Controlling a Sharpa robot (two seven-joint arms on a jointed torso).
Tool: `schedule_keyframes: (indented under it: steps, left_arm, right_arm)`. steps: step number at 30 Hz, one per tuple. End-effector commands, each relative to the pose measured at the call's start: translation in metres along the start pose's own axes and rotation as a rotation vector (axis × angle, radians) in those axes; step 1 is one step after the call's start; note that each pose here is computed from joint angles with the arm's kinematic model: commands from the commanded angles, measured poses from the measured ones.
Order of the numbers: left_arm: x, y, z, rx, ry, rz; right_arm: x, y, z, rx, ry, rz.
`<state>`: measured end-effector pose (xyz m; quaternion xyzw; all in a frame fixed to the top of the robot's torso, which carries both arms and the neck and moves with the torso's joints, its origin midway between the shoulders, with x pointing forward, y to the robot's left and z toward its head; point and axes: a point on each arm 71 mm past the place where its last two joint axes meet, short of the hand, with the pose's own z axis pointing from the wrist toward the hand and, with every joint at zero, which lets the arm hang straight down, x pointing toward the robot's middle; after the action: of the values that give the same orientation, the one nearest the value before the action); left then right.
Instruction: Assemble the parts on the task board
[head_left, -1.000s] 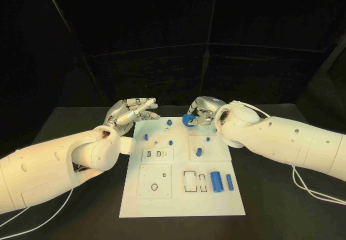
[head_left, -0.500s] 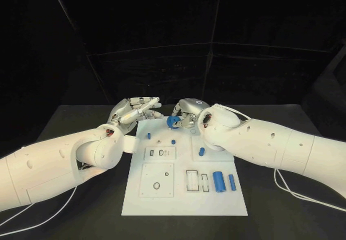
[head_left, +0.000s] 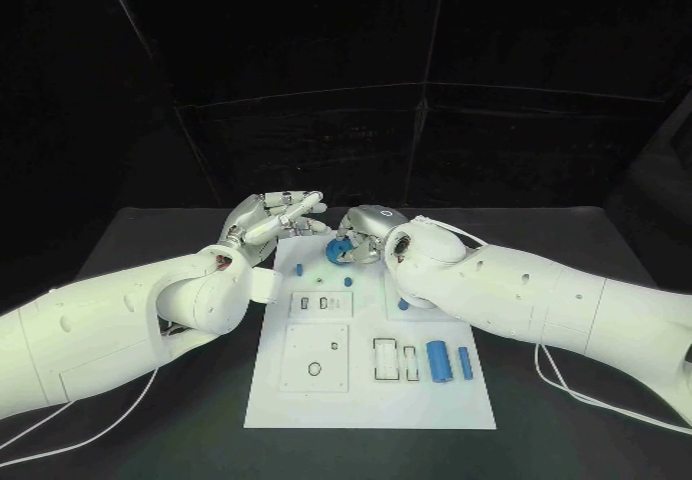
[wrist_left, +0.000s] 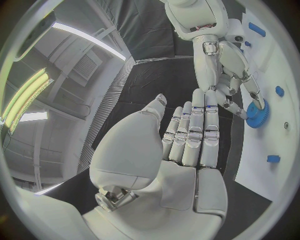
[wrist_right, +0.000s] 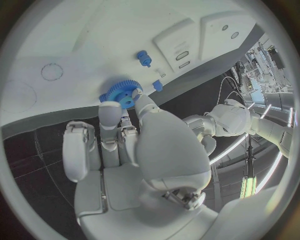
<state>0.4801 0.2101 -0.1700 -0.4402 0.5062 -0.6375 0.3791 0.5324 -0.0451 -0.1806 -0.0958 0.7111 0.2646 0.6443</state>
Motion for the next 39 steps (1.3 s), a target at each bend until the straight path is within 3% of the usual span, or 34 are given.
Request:
schedule_keyframes:
  steps: [1, 31, 33, 39]
  left_arm:
    - [0.0016, -0.0016, 0.0008, 0.011, 0.008, 0.001]
    - [0.0005, -0.0014, 0.0007, 0.007, 0.007, 0.002]
    - [0.0005, -0.0014, 0.0006, 0.007, 0.008, 0.002]
    - [-0.0013, -0.0018, 0.0002, 0.008, 0.004, 0.003]
  right_arm:
    - [0.0, 0.001, 0.002, -0.012, 0.006, -0.015]
    - [0.006, -0.009, 0.004, 0.035, 0.082, -0.023]
    - [0.005, -0.01, 0.003, 0.036, 0.069, -0.018]
    - [-0.008, -0.017, -0.006, 0.0, -0.071, 0.043]
